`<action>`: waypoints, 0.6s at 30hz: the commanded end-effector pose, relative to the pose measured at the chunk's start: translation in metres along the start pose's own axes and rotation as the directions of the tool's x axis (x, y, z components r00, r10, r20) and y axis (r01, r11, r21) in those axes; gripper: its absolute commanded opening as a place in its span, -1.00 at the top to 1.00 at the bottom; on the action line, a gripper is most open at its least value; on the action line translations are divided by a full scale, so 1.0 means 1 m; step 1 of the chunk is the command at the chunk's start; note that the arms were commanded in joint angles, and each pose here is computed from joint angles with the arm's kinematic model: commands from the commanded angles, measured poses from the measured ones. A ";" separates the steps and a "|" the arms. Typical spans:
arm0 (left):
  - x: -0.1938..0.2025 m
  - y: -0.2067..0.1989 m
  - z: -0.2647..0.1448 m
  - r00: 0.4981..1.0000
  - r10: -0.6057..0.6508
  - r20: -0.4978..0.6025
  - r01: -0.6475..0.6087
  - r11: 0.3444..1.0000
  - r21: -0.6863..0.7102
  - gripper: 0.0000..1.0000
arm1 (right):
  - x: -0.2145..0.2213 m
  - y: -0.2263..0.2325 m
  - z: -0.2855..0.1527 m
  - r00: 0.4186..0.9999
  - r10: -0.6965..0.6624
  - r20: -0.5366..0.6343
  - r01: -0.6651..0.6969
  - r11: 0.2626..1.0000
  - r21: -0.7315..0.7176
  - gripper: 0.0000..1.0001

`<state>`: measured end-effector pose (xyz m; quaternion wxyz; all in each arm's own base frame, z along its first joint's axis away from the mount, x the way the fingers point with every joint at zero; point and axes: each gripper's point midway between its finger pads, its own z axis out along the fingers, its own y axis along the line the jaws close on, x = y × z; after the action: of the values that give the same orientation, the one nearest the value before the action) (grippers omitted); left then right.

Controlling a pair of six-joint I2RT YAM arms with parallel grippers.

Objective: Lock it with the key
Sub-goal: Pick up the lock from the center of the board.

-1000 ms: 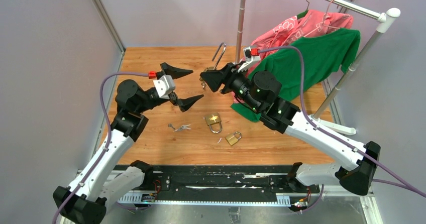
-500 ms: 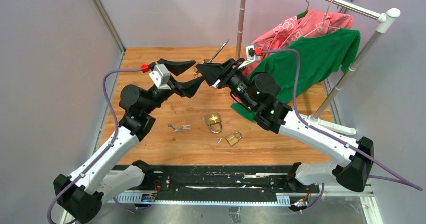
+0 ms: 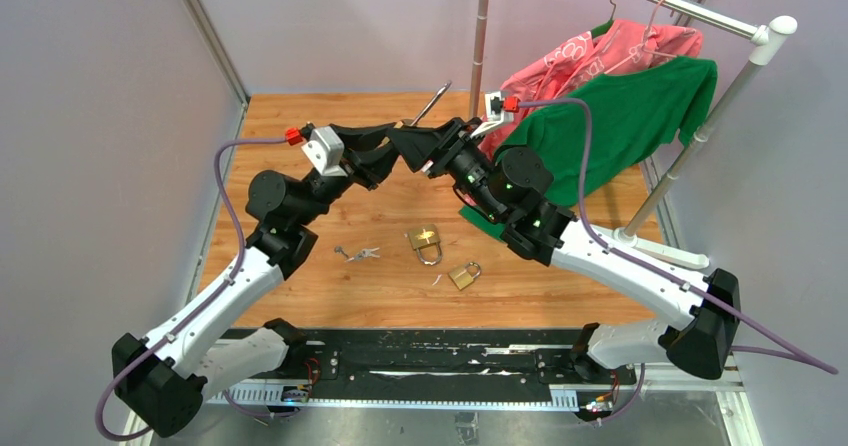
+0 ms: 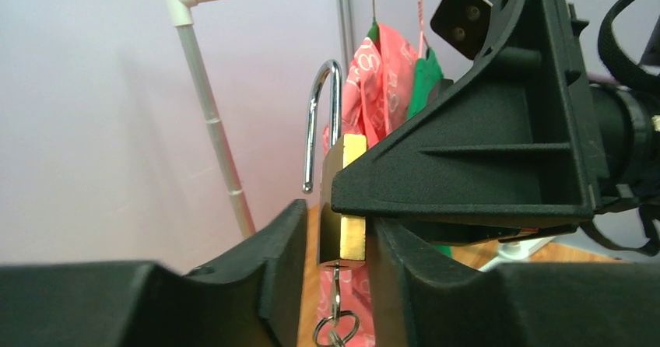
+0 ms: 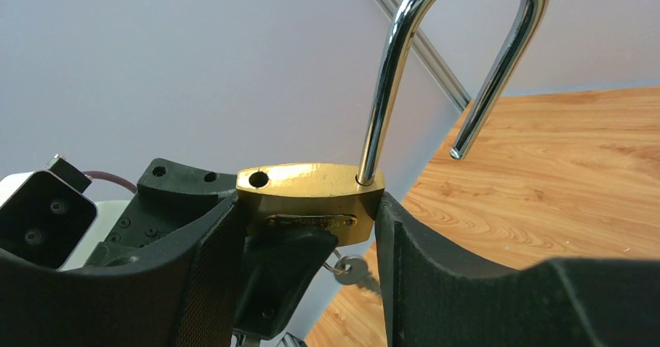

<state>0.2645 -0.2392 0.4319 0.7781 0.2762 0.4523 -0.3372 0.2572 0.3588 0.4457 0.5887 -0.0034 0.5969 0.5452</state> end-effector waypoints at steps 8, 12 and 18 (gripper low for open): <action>0.004 -0.002 0.001 0.993 0.116 0.024 -0.117 0.993 0.016 1.00 | -0.036 0.048 0.003 0.992 0.090 0.089 -0.076 0.986 -0.145 1.00; 0.001 0.000 0.000 0.992 0.126 0.030 -0.126 0.992 -0.002 1.00 | -0.033 0.045 0.004 0.993 0.087 0.083 -0.075 0.988 -0.135 1.00; -0.006 0.003 -0.004 0.990 0.132 0.042 -0.131 0.991 -0.029 1.00 | -0.025 0.027 0.001 0.999 0.008 0.037 -0.006 0.999 -0.051 0.16</action>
<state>0.2673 -0.2399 0.4244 0.7947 0.3010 0.4360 -0.2962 0.2596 0.3640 0.4426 0.5808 0.0006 0.6021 0.5479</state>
